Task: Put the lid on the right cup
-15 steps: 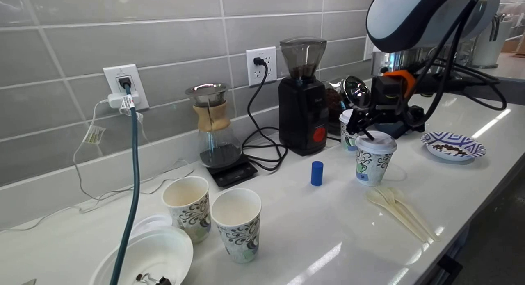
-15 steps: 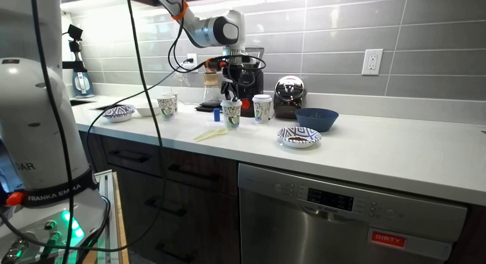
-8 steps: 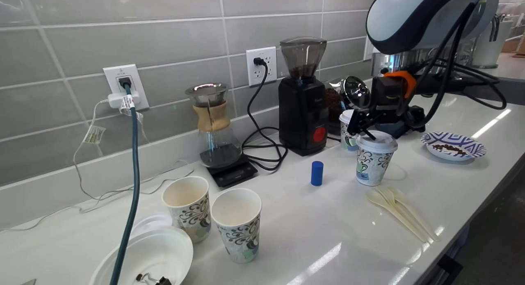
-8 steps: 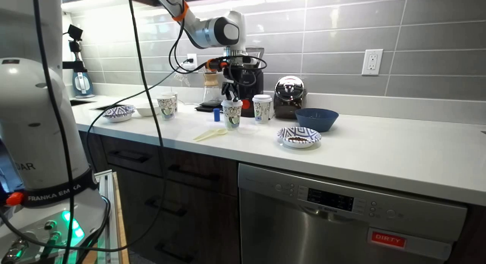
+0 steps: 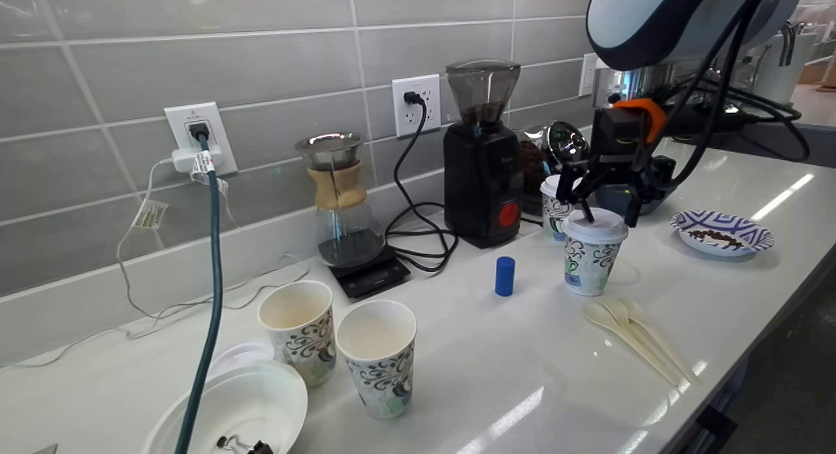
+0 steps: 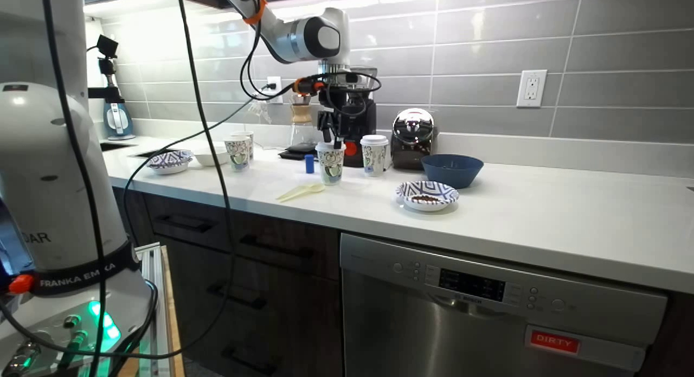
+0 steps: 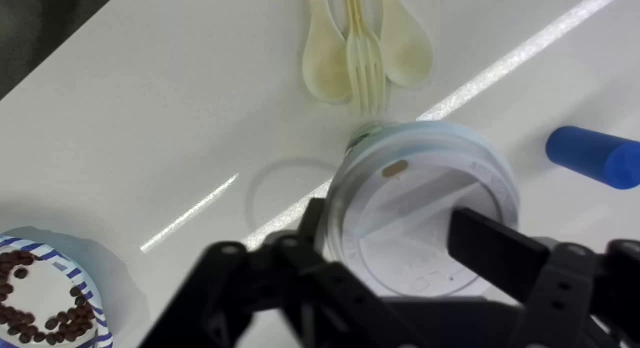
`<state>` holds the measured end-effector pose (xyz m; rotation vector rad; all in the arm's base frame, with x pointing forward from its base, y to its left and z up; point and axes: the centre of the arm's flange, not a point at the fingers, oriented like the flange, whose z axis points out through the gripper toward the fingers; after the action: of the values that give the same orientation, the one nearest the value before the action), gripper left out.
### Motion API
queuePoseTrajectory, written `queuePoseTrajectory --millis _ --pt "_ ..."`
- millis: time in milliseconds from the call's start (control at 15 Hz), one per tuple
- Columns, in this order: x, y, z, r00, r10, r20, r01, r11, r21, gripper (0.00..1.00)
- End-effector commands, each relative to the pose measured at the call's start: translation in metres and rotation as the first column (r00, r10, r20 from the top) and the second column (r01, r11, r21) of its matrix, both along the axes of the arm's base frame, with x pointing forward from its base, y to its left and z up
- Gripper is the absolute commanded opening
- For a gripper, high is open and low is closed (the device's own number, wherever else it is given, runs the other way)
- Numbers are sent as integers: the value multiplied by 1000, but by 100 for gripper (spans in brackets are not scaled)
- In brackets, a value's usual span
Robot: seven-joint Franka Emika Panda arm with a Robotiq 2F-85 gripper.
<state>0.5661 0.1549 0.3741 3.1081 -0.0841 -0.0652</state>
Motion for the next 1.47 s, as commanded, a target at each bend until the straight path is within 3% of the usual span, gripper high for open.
queuePoseTrajectory --millis 0,533,800,1200,1400 --pt "-4 1 17 1000 4 28 -4 1000 -5 67" --pt "-9 -1 40 999 7 40 -7 1000 11 73" --pt "-10 0 37 999 48 20 -48 999 10 86" --pt "-9 3 25 993 121 9 -121 992 21 82" --pt "-10 6 20 988 154 2 -154 988 15 90"
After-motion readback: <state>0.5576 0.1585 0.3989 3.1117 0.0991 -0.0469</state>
